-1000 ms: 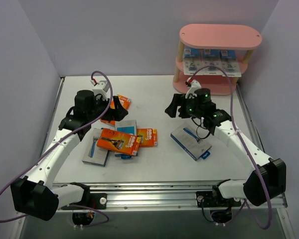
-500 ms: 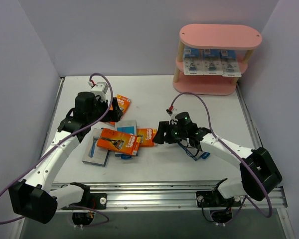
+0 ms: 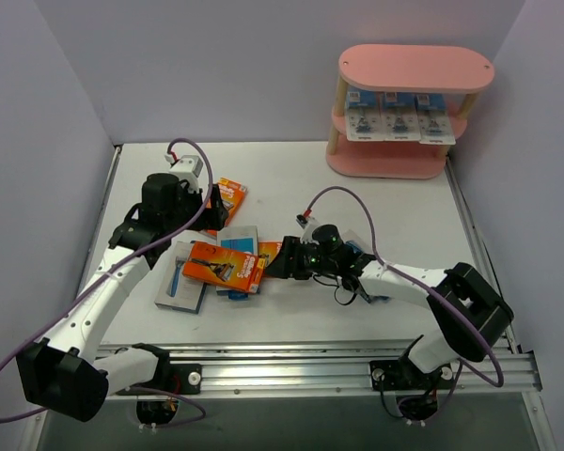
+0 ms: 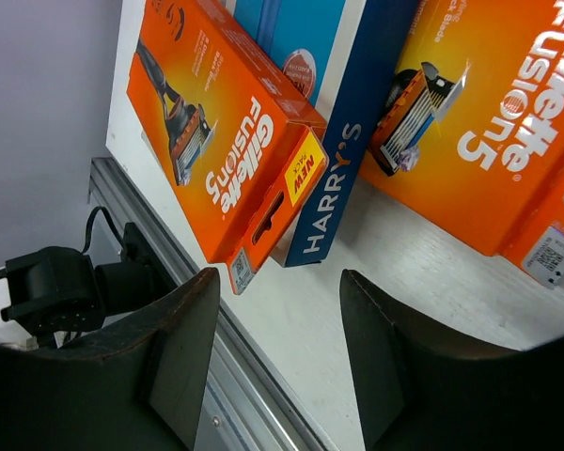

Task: Place and organize the shaving razors onto the shelf

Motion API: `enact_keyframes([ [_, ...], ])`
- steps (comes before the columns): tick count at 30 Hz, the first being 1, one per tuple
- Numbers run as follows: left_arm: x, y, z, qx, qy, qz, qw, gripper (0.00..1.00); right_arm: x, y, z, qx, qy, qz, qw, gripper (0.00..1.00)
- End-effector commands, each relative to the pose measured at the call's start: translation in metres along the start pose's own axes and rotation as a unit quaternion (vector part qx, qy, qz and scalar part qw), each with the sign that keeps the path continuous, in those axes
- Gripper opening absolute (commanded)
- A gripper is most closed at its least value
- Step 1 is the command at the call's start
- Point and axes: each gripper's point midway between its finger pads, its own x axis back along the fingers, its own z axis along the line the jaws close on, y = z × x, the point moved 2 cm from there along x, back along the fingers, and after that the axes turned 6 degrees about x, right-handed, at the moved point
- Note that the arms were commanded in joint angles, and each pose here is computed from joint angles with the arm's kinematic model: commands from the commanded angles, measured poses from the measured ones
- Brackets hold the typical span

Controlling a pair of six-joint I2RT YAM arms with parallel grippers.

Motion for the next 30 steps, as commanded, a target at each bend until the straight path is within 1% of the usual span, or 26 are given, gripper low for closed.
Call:
enact_keyframes([
  [1, 0.014, 0.025, -0.009, -0.010, -0.007, -0.037, 0.999, 0.94, -0.009, 0.008, 0.021, 0.003, 0.037, -0.016, 0.999, 0.49],
  [12, 0.014, 0.026, -0.011, -0.009, -0.014, -0.035, 0.999, 0.94, -0.035, 0.002, 0.023, -0.021, 0.048, -0.011, 0.999, 0.42],
  [22, 0.012, 0.023, -0.013, -0.008, -0.019, -0.027, 0.999, 0.94, -0.044, 0.007, 0.024, -0.030, 0.054, -0.019, 0.998, 0.37],
  [26, 0.011, 0.023, -0.013, -0.008, -0.020, -0.023, 1.000, 0.94, -0.046, 0.008, 0.025, -0.033, 0.058, -0.018, 0.998, 0.33],
  [30, 0.011, 0.023, -0.013, -0.008, -0.021, -0.023, 0.999, 0.94, -0.046, 0.007, 0.025, -0.036, 0.058, -0.017, 0.998, 0.25],
])
